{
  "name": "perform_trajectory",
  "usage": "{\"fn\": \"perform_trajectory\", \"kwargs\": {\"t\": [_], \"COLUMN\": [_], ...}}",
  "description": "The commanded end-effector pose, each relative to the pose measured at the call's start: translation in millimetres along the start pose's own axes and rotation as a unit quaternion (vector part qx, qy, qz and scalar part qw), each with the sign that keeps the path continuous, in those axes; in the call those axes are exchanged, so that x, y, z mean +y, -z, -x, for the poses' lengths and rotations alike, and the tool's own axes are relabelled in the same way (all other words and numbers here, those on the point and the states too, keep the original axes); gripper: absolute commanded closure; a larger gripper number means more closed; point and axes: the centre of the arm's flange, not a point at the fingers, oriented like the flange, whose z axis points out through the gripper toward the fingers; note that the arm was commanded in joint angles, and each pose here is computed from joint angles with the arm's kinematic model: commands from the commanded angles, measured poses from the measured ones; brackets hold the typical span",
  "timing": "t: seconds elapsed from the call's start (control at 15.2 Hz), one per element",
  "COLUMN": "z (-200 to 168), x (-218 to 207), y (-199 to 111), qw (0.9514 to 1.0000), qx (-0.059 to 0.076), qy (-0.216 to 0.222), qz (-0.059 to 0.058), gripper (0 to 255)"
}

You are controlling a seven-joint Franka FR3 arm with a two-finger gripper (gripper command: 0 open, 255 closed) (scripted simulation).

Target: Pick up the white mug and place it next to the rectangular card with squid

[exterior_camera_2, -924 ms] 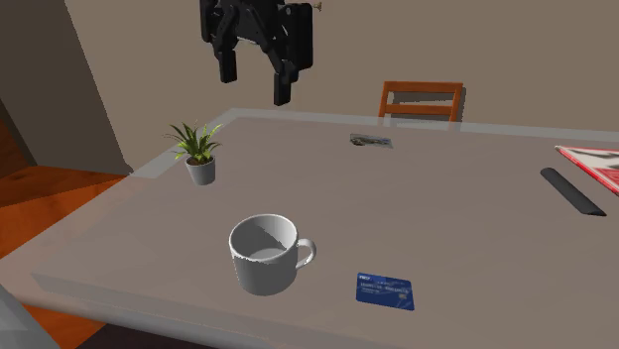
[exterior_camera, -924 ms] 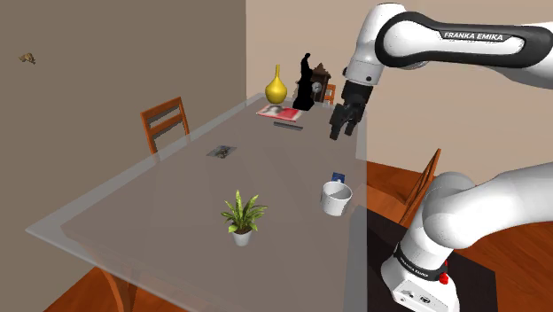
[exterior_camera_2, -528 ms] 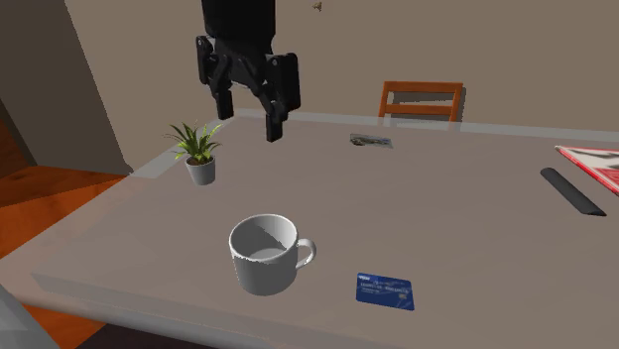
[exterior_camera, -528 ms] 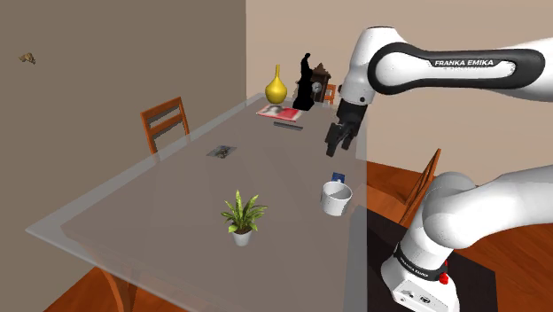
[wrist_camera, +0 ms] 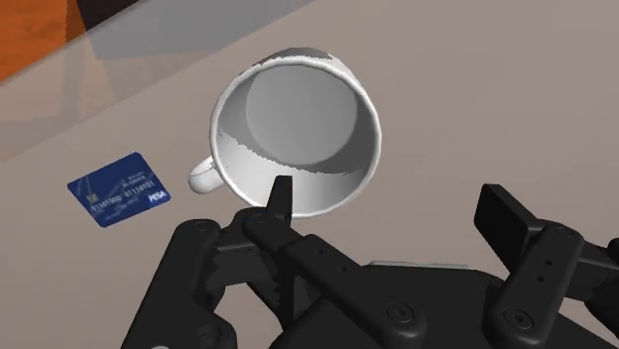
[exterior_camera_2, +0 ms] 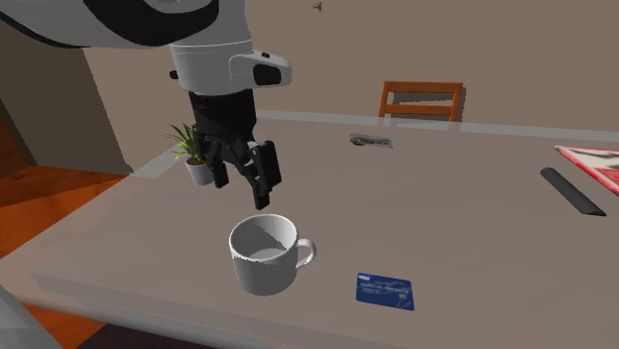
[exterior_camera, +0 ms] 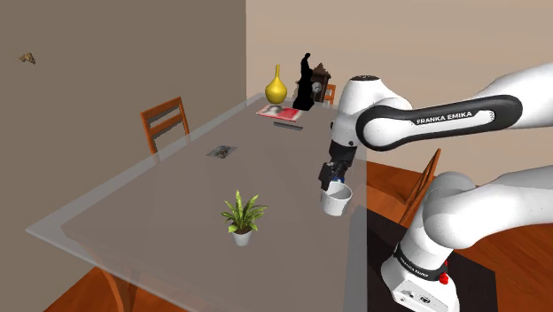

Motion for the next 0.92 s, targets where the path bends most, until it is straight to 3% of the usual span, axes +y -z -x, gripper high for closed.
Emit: {"fn": "perform_trajectory", "kwargs": {"t": [0.0,0.13,0.59,0.86], "z": [2,5,5,5], "x": [-6,-10,-8,-8], "y": [-25,-44,-81,-84], "qw": [0.9999,0.9997,0.9997,0.9997], "qx": [0.001,0.001,0.001,0.001], "qy": [-0.001,-0.002,-0.002,-0.002], "qz": [0.013,0.022,0.022,0.022], "gripper": [0,0,0,0]}}
